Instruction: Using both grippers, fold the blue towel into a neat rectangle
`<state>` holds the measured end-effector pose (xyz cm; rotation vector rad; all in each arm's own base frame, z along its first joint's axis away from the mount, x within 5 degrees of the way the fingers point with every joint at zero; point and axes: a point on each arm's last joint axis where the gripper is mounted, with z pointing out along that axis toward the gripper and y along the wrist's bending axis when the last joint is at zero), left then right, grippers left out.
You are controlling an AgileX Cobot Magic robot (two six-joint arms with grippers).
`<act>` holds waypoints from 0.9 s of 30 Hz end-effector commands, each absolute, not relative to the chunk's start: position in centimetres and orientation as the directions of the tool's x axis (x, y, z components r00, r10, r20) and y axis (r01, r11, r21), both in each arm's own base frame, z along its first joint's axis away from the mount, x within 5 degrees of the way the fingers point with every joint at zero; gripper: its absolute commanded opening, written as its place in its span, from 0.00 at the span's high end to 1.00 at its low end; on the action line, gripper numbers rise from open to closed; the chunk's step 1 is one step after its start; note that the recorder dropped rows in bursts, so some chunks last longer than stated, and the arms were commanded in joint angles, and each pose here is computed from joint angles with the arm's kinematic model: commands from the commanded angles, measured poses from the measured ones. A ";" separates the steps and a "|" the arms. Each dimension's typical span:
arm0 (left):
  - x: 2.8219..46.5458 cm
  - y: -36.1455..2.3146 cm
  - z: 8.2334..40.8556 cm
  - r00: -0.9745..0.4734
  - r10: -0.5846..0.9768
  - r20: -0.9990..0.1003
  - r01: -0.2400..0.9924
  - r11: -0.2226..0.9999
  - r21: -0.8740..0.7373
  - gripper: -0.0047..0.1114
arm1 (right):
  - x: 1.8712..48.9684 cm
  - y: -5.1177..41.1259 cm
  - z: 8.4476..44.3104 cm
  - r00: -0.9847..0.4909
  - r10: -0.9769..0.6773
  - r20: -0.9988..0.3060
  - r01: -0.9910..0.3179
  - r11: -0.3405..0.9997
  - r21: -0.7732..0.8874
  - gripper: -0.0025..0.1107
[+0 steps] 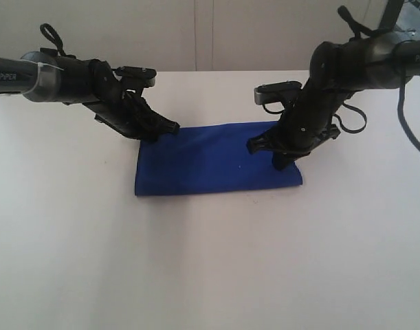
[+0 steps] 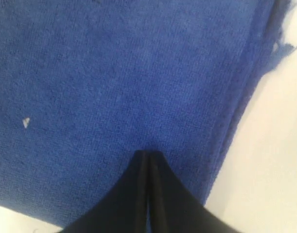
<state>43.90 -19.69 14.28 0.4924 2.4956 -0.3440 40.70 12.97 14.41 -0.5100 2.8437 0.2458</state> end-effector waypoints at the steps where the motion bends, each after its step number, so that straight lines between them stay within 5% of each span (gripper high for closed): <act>1: 43.8 -20.0 12.7 -0.804 0.262 -0.534 0.401 0.901 -0.163 0.96 | 40.9 12.6 14.5 -0.912 -0.312 -0.265 -0.352 0.929 0.118 0.98; 18: 43.4 -19.9 12.1 -0.811 0.312 -0.496 0.433 0.889 -0.149 0.96 | 39.9 11.1 14.0 -0.923 -0.373 -0.100 -0.375 0.927 0.002 0.98; 27: 43.3 -19.9 12.1 -0.813 0.314 -0.490 0.433 0.888 -0.151 0.96 | 40.8 12.3 18.8 -0.910 -0.285 -0.303 -0.324 0.942 0.087 0.98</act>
